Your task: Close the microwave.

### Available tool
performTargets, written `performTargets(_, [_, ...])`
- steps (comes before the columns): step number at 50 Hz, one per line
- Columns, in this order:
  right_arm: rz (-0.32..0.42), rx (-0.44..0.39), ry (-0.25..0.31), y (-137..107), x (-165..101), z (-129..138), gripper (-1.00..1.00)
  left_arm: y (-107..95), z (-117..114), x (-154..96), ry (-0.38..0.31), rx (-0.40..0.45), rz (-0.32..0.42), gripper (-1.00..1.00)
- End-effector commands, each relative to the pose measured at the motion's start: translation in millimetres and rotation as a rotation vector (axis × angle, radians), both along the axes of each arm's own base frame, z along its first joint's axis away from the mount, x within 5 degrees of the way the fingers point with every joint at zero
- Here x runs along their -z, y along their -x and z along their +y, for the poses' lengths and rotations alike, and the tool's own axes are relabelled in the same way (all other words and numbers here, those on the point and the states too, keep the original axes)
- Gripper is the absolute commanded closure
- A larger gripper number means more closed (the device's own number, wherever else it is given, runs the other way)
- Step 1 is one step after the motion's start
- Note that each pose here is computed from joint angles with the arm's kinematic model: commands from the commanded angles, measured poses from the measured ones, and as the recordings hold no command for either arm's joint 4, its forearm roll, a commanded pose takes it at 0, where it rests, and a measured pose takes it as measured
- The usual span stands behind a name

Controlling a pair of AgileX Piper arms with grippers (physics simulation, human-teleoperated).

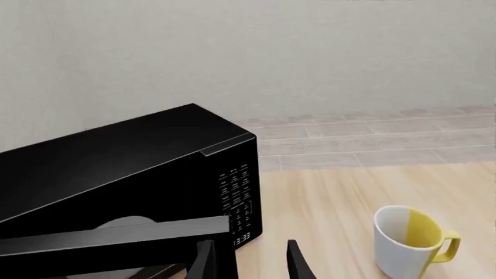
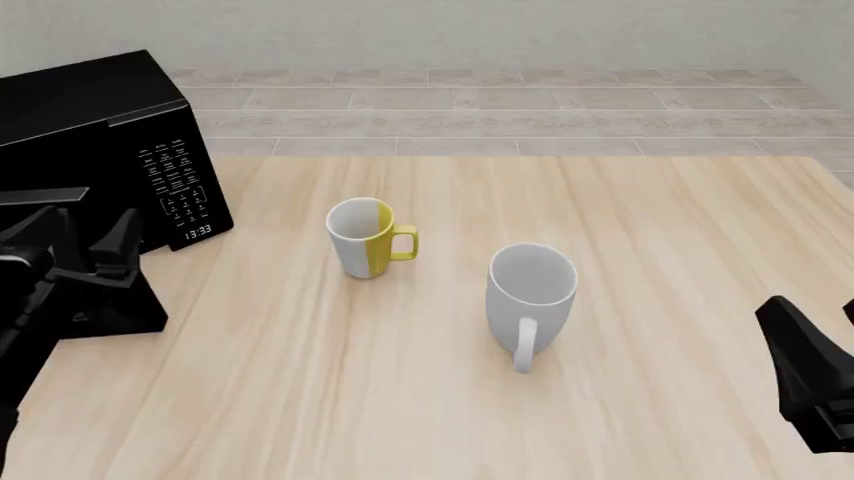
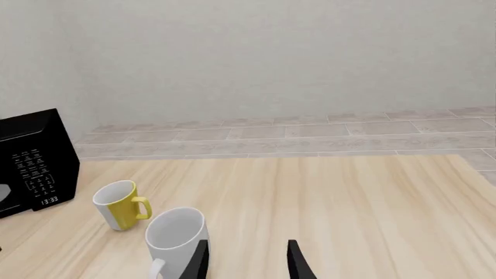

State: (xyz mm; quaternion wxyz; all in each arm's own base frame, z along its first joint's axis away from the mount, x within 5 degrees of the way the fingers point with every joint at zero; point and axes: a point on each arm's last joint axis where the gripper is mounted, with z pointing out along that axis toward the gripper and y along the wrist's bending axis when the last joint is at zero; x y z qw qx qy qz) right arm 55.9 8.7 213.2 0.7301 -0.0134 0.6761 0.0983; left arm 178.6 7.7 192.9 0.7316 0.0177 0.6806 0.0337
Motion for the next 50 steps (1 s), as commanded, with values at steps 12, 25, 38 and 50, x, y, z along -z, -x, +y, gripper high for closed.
performTargets(12, [-0.007,-0.001,0.000,0.3,-0.6,0.0,-1.00,-6.2,4.4,39.9,0.065,-0.048,0.261,-1.00])
performTargets(25, [-0.008,-0.010,0.003,0.3,-0.6,0.6,-1.00,-12.0,3.6,37.2,0.072,-0.043,0.268,-1.00])
performTargets(38, [-0.007,-0.016,0.005,0.4,-0.5,0.9,-1.00,-19.3,2.6,39.7,0.068,-0.036,0.284,-1.00])
performTargets(50, [-0.003,-0.014,0.006,0.1,-0.2,0.8,-1.00,-23.2,3.2,40.9,0.064,-0.038,0.287,-1.00])
